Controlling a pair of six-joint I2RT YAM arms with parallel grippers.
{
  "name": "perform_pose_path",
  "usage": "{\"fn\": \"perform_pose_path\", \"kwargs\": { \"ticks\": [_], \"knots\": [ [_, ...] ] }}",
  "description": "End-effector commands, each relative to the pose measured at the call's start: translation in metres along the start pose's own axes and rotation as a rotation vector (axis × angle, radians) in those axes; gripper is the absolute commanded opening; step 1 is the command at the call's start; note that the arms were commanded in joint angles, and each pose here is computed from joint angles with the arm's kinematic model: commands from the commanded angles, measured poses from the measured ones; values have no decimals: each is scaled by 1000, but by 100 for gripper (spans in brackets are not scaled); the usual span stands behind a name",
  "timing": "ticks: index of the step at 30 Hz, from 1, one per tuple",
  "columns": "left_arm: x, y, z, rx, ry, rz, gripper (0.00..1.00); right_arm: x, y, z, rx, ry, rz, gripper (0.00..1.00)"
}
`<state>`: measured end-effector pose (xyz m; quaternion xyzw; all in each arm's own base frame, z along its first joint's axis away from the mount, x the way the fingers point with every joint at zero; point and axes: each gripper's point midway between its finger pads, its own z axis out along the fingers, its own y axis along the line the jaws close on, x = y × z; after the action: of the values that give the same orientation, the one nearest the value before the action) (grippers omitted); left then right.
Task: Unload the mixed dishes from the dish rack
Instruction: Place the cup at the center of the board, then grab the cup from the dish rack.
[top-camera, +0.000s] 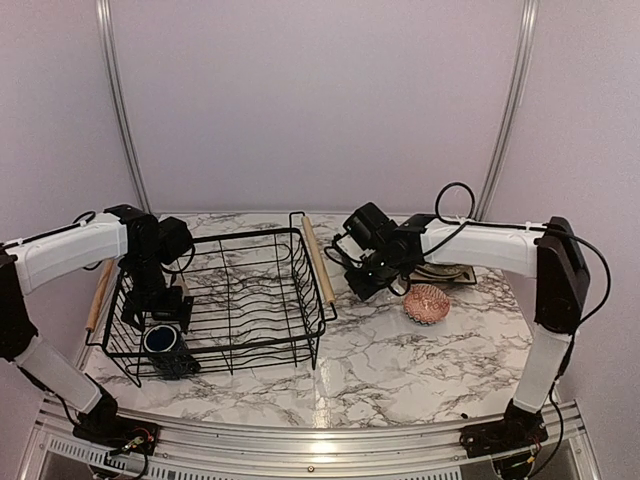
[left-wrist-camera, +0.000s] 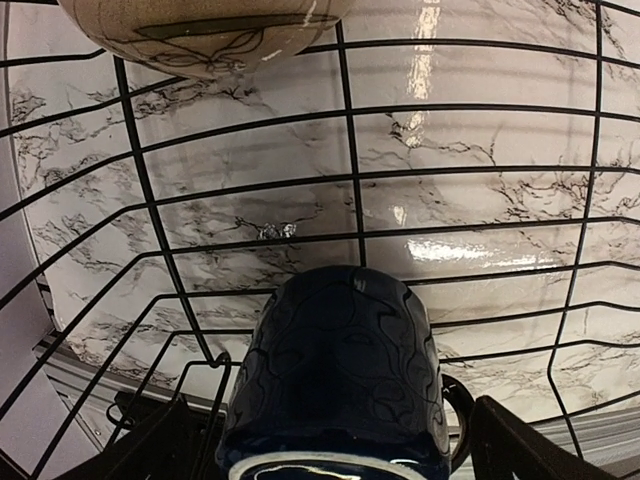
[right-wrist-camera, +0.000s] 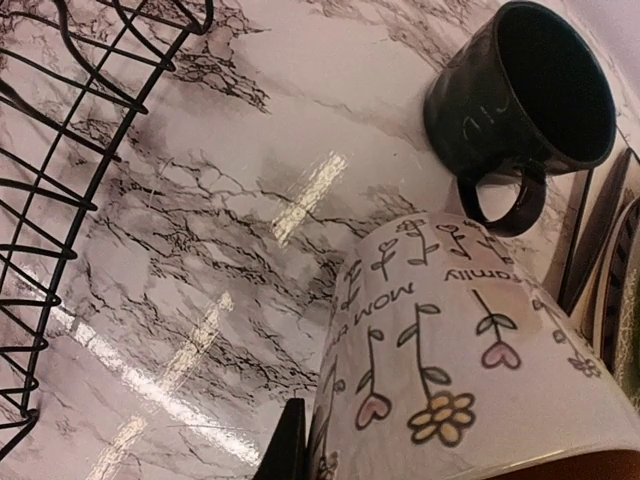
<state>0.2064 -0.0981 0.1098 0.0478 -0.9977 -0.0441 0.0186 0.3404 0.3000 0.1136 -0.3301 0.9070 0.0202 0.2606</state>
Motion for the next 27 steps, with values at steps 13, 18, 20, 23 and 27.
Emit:
{"fn": "perform_pose_path", "kwargs": {
  "ticks": [13, 18, 20, 23, 27],
  "knots": [
    [44, 22, 20, -105, 161, -64, 99, -21, -16, 38, 102, 12, -34, 2],
    [38, 13, 18, -70, 137, -44, 92, -24, -19, 38, 133, 12, -40, 29],
    [33, 10, 15, -59, 124, -30, 83, -27, -19, 34, 143, 0, -41, 44],
    [24, 4, 8, -37, 93, -13, 69, -32, -18, 24, 151, -23, -43, 65],
    [12, -6, -3, 6, 47, 4, 52, -40, -21, 2, 162, -66, -29, 88]
  ]
}}
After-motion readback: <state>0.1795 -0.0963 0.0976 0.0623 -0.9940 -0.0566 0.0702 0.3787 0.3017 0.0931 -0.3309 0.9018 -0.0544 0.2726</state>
